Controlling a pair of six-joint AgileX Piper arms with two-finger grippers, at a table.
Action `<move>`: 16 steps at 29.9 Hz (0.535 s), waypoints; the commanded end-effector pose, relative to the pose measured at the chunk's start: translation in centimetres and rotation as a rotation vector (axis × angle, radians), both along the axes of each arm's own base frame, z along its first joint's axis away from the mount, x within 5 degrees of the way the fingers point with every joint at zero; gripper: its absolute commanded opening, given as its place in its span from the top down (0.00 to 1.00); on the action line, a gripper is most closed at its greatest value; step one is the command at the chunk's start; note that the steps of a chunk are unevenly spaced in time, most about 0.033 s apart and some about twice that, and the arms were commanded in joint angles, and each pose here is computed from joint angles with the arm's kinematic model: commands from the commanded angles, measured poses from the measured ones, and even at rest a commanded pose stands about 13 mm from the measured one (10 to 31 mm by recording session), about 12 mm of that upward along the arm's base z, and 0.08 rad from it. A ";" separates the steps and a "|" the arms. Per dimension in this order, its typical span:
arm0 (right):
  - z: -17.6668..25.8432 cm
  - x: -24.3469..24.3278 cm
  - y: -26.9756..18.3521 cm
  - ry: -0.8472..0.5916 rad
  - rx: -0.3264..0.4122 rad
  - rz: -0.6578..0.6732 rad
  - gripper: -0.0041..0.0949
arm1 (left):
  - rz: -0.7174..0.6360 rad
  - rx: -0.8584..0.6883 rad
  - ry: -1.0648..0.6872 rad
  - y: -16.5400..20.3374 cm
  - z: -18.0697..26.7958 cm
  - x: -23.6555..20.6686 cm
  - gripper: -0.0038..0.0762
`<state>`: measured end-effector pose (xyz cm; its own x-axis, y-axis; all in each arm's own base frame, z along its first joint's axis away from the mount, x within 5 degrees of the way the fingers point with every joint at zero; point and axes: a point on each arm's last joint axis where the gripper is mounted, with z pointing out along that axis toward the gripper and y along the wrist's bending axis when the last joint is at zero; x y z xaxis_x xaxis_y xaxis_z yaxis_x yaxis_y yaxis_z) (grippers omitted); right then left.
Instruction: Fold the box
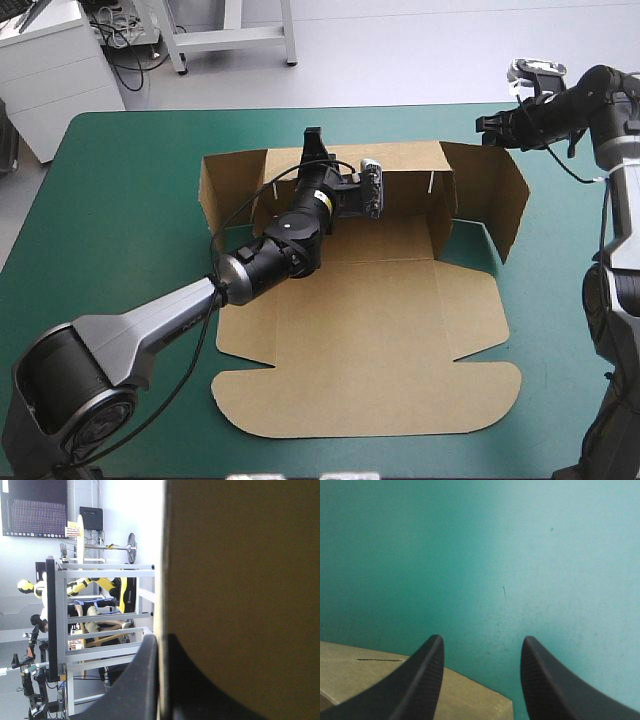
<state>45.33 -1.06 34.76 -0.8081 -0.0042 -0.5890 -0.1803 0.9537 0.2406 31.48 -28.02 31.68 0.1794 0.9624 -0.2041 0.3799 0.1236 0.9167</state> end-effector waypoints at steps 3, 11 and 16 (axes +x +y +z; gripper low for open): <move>3.1 -1.3 0.3 -0.074 0.005 0.032 0.52 | -0.034 -0.066 -0.062 0.0 2.9 -0.9 0.99; 2.8 -2.1 0.8 -0.008 0.028 0.092 0.50 | -0.034 -0.066 -0.062 0.0 2.9 -0.9 0.99; 2.7 -3.2 1.2 0.004 0.054 0.128 0.50 | -0.034 -0.066 -0.062 0.0 2.9 -0.9 0.99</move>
<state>44.37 -0.47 33.64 -0.8593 -0.0592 -0.5080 -0.2339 0.9288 0.2874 31.48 -28.08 31.66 0.1858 0.9618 -0.2011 0.3777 0.1190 0.9182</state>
